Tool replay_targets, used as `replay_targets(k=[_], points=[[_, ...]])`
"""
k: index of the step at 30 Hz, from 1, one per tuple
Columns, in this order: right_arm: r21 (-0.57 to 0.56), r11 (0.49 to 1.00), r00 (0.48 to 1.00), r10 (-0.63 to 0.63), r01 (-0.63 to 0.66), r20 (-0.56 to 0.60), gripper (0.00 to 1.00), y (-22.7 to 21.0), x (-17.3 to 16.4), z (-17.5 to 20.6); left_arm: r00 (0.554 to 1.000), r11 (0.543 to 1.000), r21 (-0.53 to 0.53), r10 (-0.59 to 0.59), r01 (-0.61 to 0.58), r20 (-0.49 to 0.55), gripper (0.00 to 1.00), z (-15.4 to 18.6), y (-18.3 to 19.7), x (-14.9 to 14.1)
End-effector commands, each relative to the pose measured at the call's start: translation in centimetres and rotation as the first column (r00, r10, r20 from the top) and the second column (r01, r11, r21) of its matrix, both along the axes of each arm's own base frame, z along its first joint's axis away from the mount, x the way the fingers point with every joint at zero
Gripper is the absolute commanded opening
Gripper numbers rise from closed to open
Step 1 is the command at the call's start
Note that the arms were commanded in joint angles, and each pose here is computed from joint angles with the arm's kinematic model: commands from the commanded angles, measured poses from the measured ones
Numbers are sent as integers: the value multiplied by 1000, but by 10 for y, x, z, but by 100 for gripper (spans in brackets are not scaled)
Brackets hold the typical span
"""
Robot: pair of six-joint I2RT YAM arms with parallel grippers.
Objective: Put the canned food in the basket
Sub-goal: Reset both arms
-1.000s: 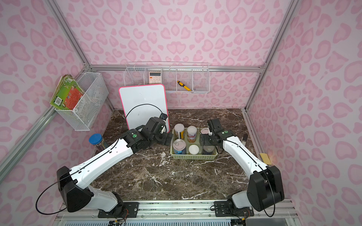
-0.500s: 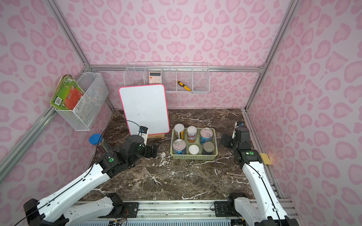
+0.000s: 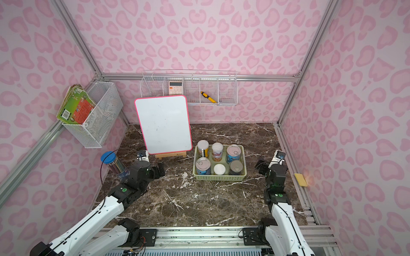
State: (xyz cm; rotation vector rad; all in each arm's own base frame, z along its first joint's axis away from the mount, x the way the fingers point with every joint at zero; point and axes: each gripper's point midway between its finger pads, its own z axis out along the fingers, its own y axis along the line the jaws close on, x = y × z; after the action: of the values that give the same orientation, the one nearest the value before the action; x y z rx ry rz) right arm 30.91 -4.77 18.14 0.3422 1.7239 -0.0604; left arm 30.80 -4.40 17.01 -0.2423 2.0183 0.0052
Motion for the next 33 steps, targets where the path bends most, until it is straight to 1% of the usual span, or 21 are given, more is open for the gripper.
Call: replay_targets(k=[1,3,5,7,8,10,12,14,16,17,19,22,23,24,25,27,28,30,31,33], points=[[-68,996,965,-43,63,259,99,-14,-1,50,963,984,62,148,-166,226,99,37,38,20],[-76,995,972,-48,67,229,99,-16,5,40,950,973,84,187,-214,251,99,35,57,27],[-104,994,979,-21,43,203,99,-13,10,30,941,963,86,227,-255,252,99,28,76,32],[-141,990,976,10,21,216,99,-9,11,24,927,951,63,279,-303,252,100,17,95,33],[-158,987,973,14,23,231,99,-8,10,22,929,951,62,280,-303,241,100,10,99,34],[-181,982,974,-8,50,226,99,-13,10,14,950,954,117,250,-275,189,99,-4,99,38],[-165,981,972,-60,100,227,99,-21,8,6,953,943,176,258,-284,155,99,-17,104,42],[-174,976,955,-75,129,289,99,-24,2,14,951,928,225,266,-297,161,99,-25,108,46],[-189,976,951,-51,113,305,99,-23,7,20,951,922,251,257,-295,172,99,-33,110,50],[-198,977,954,-23,86,300,99,-20,12,21,954,924,250,256,-288,153,99,-40,110,53],[-213,976,961,26,35,274,99,-14,20,18,963,926,280,214,-253,162,100,-43,106,63],[-187,982,969,38,9,243,99,-10,17,11,978,942,271,167,-196,126,100,-47,97,66],[-204,979,973,63,-16,224,99,-6,17,8,978,945,263,169,-196,124,100,-47,97,66],[-210,977,976,68,-23,206,99,-5,17,5,976,948,246,170,-200,136,100,-46,96,65],[-206,978,981,66,-27,184,99,-5,16,0,978,959,227,137,-171,161,100,-46,90,66],[-202,979,989,54,-25,137,99,-7,14,-14,976,962,223,115,-156,187,100,-55,87,65],[-195,981,988,37,-8,147,99,-9,8,-18,973,960,236,101,-150,207,100,-55,86,68],[-206,979,978,32,11,205,99,-9,-2,-12,971,960,241,92,-145,219,100,-57,86,71],[-226,974,977,34,15,211,99,-9,-3,-11,973,960,238,93,-144,214,100,-58,86,70],[-204,978,980,1,40,199,99,-14,1,-15,975,964,228,89,-136,203,100,-59,87,72]])
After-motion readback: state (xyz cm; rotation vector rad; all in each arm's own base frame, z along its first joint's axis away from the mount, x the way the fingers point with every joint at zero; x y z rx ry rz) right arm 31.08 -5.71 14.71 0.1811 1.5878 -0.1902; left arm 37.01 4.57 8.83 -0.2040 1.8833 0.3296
